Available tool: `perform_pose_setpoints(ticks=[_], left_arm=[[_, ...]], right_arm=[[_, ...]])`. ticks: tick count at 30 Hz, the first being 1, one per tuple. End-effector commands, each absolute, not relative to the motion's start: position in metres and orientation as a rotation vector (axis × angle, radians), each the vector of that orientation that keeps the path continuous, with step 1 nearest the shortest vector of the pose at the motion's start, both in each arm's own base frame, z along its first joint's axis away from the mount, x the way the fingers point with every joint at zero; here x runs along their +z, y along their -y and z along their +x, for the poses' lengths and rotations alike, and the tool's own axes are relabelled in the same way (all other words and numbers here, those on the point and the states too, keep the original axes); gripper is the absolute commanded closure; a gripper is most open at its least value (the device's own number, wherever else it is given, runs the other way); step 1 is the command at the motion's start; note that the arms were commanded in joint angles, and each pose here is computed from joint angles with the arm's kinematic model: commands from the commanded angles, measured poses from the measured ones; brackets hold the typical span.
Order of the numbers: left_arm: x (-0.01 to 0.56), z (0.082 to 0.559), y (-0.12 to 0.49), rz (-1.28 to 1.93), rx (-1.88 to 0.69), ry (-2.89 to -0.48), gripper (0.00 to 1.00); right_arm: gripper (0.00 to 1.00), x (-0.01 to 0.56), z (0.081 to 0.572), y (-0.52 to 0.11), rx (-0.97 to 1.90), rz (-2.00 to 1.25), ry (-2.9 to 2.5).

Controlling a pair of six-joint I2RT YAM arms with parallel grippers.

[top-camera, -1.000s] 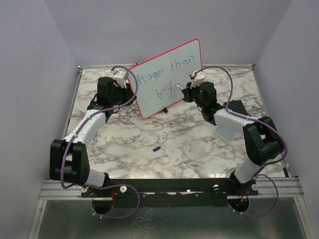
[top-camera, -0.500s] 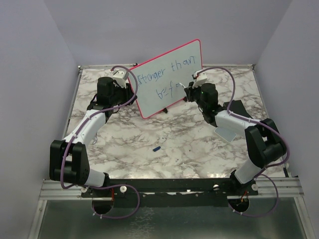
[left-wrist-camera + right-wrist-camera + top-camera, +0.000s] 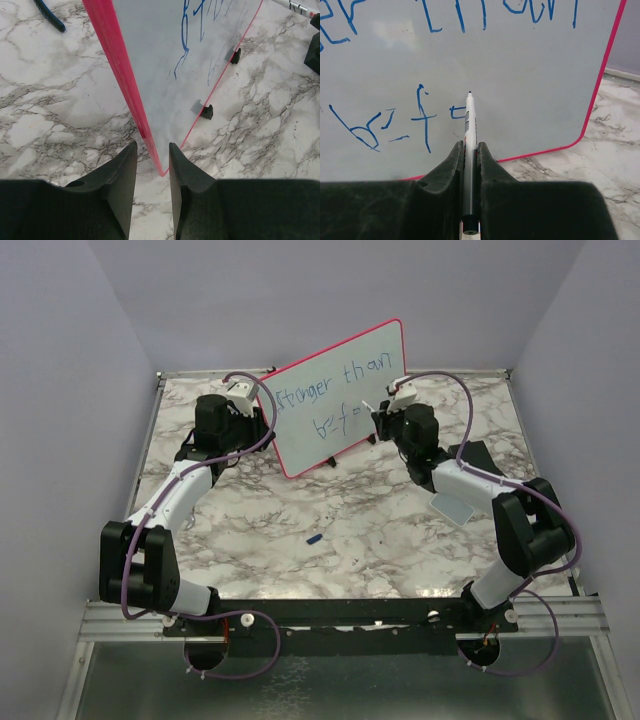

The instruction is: Write a sentence on the whiteboard

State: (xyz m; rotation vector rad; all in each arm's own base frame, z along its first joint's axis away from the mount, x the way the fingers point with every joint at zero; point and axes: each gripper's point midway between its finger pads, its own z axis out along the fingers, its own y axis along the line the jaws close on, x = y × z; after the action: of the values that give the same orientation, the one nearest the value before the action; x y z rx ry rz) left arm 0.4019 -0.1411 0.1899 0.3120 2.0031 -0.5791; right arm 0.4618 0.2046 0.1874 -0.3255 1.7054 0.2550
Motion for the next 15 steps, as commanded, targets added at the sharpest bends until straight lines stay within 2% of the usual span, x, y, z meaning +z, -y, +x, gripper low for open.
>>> perform_pose_setpoints(ticks=[1,15], left_arm=[[0.199,0.398,0.145,0.345,-0.586,-1.964,0.67],[0.199,0.397,0.147,0.356,-0.589,-1.961,0.67]], right_arm=[[0.99,0.206,0.474,-0.203,0.242,-0.317,-1.652],[0.99,0.190,0.478,-0.203,0.249,-0.315,-1.686]])
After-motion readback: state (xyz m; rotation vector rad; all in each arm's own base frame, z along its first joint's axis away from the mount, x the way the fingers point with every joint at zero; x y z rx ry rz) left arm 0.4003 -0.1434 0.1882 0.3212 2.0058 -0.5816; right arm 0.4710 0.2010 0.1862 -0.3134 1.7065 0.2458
